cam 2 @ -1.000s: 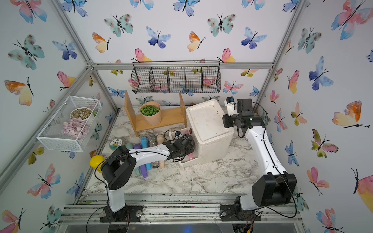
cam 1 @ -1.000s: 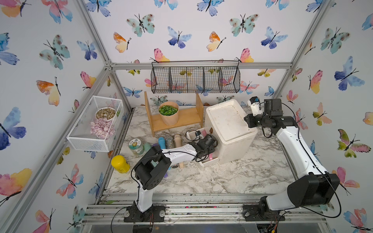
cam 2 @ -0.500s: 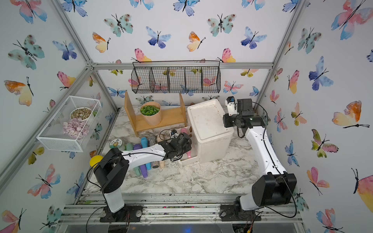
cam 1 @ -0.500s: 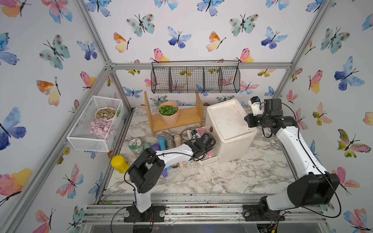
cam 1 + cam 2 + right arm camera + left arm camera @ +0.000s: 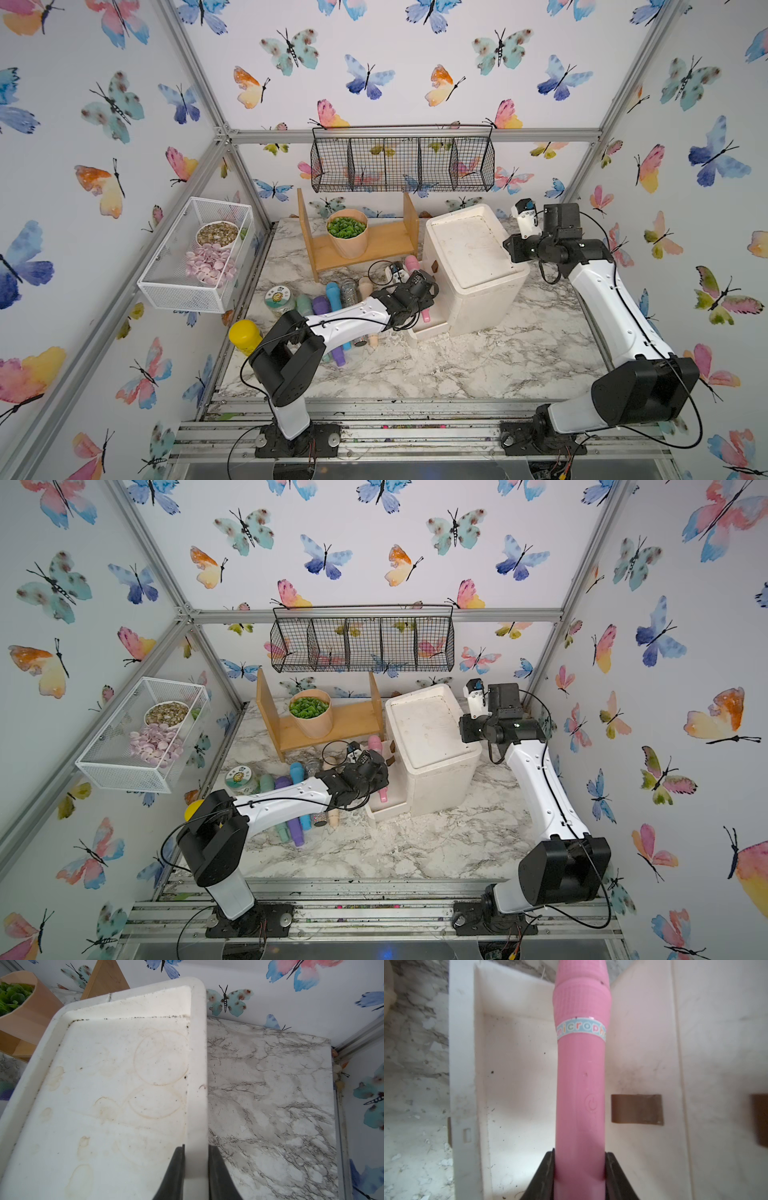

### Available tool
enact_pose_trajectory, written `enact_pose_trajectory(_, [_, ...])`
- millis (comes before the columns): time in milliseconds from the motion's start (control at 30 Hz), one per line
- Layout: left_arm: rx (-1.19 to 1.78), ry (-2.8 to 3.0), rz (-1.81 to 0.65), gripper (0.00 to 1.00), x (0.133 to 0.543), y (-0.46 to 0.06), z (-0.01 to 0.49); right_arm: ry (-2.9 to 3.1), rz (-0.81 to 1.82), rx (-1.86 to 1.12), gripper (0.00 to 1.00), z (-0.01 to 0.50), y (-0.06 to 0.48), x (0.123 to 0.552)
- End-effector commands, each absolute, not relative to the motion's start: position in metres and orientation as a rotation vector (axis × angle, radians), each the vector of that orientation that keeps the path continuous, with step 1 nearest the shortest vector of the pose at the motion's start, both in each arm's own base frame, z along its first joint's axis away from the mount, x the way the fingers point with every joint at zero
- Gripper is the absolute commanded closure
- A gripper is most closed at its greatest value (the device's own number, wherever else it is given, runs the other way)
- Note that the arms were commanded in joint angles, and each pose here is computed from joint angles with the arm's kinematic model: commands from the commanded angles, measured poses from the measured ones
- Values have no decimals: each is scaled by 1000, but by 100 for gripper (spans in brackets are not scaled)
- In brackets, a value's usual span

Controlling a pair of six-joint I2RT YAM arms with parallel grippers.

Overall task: Take the microphone out of the drawer
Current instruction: Pick up the microphone from the drawer, then place the microphone at the center of the board.

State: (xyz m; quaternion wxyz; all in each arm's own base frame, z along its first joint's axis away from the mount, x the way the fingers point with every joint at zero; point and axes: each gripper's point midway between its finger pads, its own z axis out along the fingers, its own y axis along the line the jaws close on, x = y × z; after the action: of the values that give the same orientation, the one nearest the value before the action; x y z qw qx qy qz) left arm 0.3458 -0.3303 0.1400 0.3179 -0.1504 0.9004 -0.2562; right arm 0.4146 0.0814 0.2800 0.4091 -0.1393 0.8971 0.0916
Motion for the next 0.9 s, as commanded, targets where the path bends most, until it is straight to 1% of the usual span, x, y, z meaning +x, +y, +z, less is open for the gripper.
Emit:
enact_pose_trajectory(0, [-309, 2245, -680, 77, 354, -322, 189, 2247, 245, -312, 95, 287, 80, 418])
enact_pose_trajectory(167, [-178, 2205, -653, 78, 349, -312, 215, 2246, 248, -314, 95, 287, 80, 418])
enact_pose_trajectory(300, [-183, 2204, -635, 78, 350, -285, 222, 2244, 248, -312, 95, 287, 80, 417])
enact_pose_trajectory(467, [-298, 2209, -652, 79, 357, -227, 214, 2239, 258, -316, 95, 287, 82, 417])
enact_pose_trajectory(633, [-313, 2211, -617, 79, 354, -179, 205, 2239, 277, -324, 95, 287, 85, 418])
enact_pose_trajectory(733, [-307, 2232, -585, 79, 351, -162, 198, 2241, 284, -324, 95, 285, 86, 418])
enact_pose_trajectory(867, [-280, 2262, -575, 78, 344, -158, 187, 2243, 295, -329, 95, 284, 87, 419])
